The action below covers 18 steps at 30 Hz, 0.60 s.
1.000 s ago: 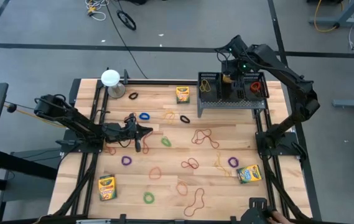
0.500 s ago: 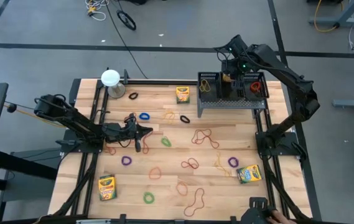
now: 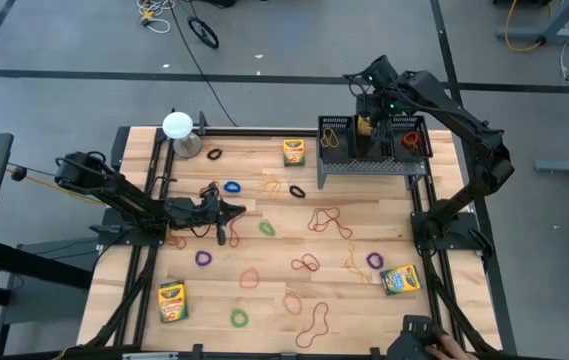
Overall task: Pick & Place Office Desk Supplies
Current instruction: Put the yellow crayon box into the middle black bin on the shelf, then put the red rubber band into the left black bin on the shelf
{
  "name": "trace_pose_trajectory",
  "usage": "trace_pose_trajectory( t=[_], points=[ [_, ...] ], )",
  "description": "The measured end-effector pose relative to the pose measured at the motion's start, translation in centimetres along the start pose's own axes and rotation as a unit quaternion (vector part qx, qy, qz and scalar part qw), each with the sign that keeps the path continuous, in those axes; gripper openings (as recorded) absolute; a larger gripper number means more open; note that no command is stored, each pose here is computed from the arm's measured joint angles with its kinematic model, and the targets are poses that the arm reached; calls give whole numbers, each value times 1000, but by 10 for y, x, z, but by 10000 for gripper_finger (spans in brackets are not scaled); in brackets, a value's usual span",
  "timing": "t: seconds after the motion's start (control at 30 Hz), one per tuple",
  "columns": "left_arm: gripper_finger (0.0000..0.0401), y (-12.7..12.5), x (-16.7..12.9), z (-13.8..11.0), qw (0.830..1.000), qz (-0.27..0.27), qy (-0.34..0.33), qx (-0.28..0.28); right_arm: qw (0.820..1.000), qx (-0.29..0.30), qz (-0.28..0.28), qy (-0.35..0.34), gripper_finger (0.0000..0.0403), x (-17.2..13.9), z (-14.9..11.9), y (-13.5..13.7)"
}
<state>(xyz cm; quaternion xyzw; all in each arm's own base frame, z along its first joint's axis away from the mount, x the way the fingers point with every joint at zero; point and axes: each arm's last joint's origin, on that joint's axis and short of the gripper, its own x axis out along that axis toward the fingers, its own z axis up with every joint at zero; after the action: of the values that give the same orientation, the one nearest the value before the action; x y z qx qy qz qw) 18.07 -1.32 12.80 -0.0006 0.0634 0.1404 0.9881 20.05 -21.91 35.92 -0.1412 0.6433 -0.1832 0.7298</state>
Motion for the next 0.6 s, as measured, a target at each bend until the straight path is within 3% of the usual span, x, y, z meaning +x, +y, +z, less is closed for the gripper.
trace_pose_trajectory(
  t=[0.4, 0.6],
  points=[
    [9, 0, 0, 0, 1000, 0, -1, -27, 999, 0, -44, 6, 186, -14, 11, 14],
    [9, -2, 5, 7, 999, -1, -13, -32, 996, 59, -48, -45, 133, -41, 13, 31]
  ],
)
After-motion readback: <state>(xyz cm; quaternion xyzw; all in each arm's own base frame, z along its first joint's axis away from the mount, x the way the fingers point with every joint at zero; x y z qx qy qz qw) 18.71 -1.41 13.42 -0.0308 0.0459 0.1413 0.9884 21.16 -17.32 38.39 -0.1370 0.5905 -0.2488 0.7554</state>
